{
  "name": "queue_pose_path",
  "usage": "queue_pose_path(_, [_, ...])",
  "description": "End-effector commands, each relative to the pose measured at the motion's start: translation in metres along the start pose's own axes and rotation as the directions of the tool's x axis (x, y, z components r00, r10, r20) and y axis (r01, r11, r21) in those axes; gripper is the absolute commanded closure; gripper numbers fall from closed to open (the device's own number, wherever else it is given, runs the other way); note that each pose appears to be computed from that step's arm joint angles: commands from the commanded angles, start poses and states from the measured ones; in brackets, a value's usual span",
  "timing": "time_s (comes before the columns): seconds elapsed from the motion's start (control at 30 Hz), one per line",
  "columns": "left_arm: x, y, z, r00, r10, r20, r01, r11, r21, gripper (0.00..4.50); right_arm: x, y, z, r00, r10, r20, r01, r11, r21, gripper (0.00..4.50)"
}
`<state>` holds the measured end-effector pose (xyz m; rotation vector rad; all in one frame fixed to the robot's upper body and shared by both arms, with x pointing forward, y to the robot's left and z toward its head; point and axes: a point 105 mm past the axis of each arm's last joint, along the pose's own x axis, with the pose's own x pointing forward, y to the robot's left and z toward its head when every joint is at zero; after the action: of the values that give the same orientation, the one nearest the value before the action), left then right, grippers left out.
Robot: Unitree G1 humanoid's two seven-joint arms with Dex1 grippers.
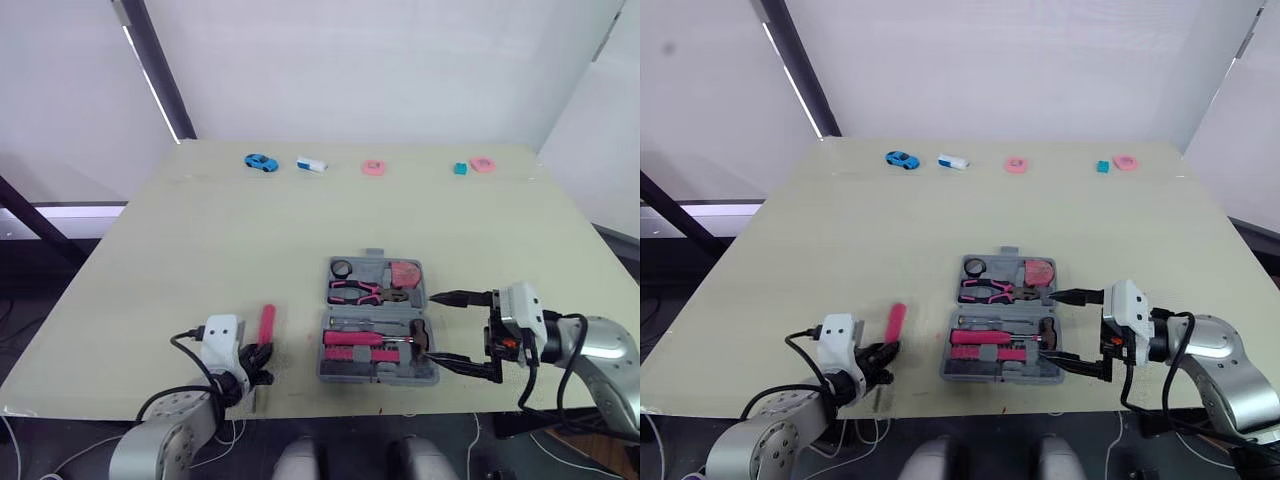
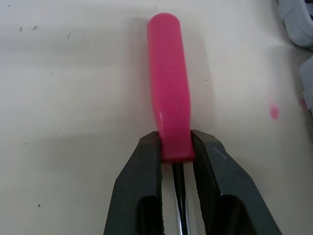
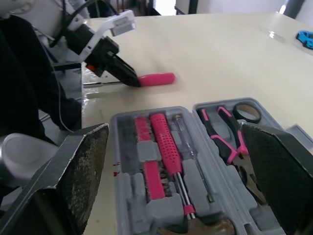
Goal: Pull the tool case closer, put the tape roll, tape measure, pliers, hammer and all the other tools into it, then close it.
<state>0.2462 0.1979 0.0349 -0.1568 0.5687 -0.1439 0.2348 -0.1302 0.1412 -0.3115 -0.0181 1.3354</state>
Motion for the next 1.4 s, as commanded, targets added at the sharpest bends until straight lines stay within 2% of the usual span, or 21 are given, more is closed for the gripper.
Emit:
queue_pose_path(0.03, [-0.007,0.004,-0.001,1.000,-0.007,0.000,0.007,1.000,-0.002,1.84,-0.003,-0.002,0.014,1.000,0.015,0.019,-0.014,0.997,-0.071,0.00])
queue_pose_path(0.1, [-0.012,0.009,0.003,1.000,-0.021,0.012,0.021,1.000,0.013,1.20,-0.005,-0.005,0.013,1.000,0.002,0.019,0.000,0.997,-0.076,0.00])
queue_pose_path(0.2, [-0.022,0.012,0.011,0.997,-0.076,0.012,0.075,0.995,0.062,1.20,-0.005,-0.008,0.012,0.999,-0.020,0.024,0.022,0.997,-0.078,0.00])
queue_pose_path(0.3, [-0.037,0.007,0.020,0.975,-0.218,-0.035,0.220,0.966,0.139,1.20,-0.004,-0.010,0.012,0.999,-0.037,0.036,0.040,0.996,-0.077,0.00])
queue_pose_path(0.4, [-0.051,0.012,0.035,0.931,-0.347,-0.112,0.365,0.899,0.242,1.20,-0.003,-0.012,0.012,0.998,-0.048,0.043,0.051,0.995,-0.083,0.00])
queue_pose_path(0.47, [-0.059,0.014,0.053,0.888,-0.440,-0.131,0.457,0.824,0.334,1.20,-0.002,-0.013,0.013,0.997,-0.062,0.053,0.066,0.994,-0.085,0.00])
queue_pose_path(0.5, [-0.063,0.012,0.063,0.849,-0.510,-0.141,0.521,0.761,0.386,1.20,-0.002,-0.013,0.015,0.996,-0.071,0.062,0.076,0.994,-0.081,0.00])
queue_pose_path(0.53, [-0.067,0.014,0.069,0.808,-0.552,-0.205,0.581,0.694,0.424,1.20,-0.002,-0.012,0.016,0.995,-0.075,0.068,0.080,0.994,-0.079,0.00])
queue_pose_path(0.7, [-0.075,0.028,0.097,0.648,-0.619,-0.444,0.746,0.398,0.534,1.20,-0.001,-0.010,0.016,0.994,-0.086,0.070,0.092,0.992,-0.085,0.00])
queue_pose_path(0.77, [-0.070,0.033,0.098,0.586,-0.558,-0.588,0.781,0.193,0.595,0.68,-0.001,-0.010,0.016,0.992,-0.106,0.070,0.112,0.990,-0.091,0.00])
queue_pose_path(0.83, [-0.060,0.033,0.102,0.559,-0.525,-0.642,0.778,0.064,0.625,0.14,-0.003,-0.010,0.016,0.990,-0.124,0.070,0.130,0.987,-0.092,0.00])
queue_pose_path(0.9, [-0.047,0.029,0.103,0.540,-0.482,-0.690,0.750,-0.097,0.655,0.14,-0.005,-0.009,0.016,0.988,-0.139,0.065,0.145,0.985,-0.092,0.00])
queue_pose_path(1.07, [-0.018,0.023,0.096,0.497,-0.328,-0.803,0.702,-0.392,0.595,0.14,-0.010,-0.007,0.014,0.985,-0.165,0.046,0.168,0.981,-0.091,0.00])
queue_pose_path(1.17, [-0.005,0.016,0.093,0.472,-0.253,-0.844,0.666,-0.525,0.530,0.14,-0.012,-0.007,0.014,0.983,-0.177,0.046,0.180,0.979,-0.090,0.00])
queue_pose_path(1.33, [0.012,0.005,0.088,0.452,-0.170,-0.876,0.619,-0.647,0.445,0.14,-0.013,-0.005,0.014,0.983,-0.179,0.042,0.182,0.979,-0.090,0.00])
queue_pose_path(1.4, [0.018,0.002,0.086,0.449,-0.155,-0.880,0.605,-0.672,0.427,0.14,-0.013,-0.005,0.014,0.983,-0.179,0.040,0.182,0.979,-0.090,0.00])
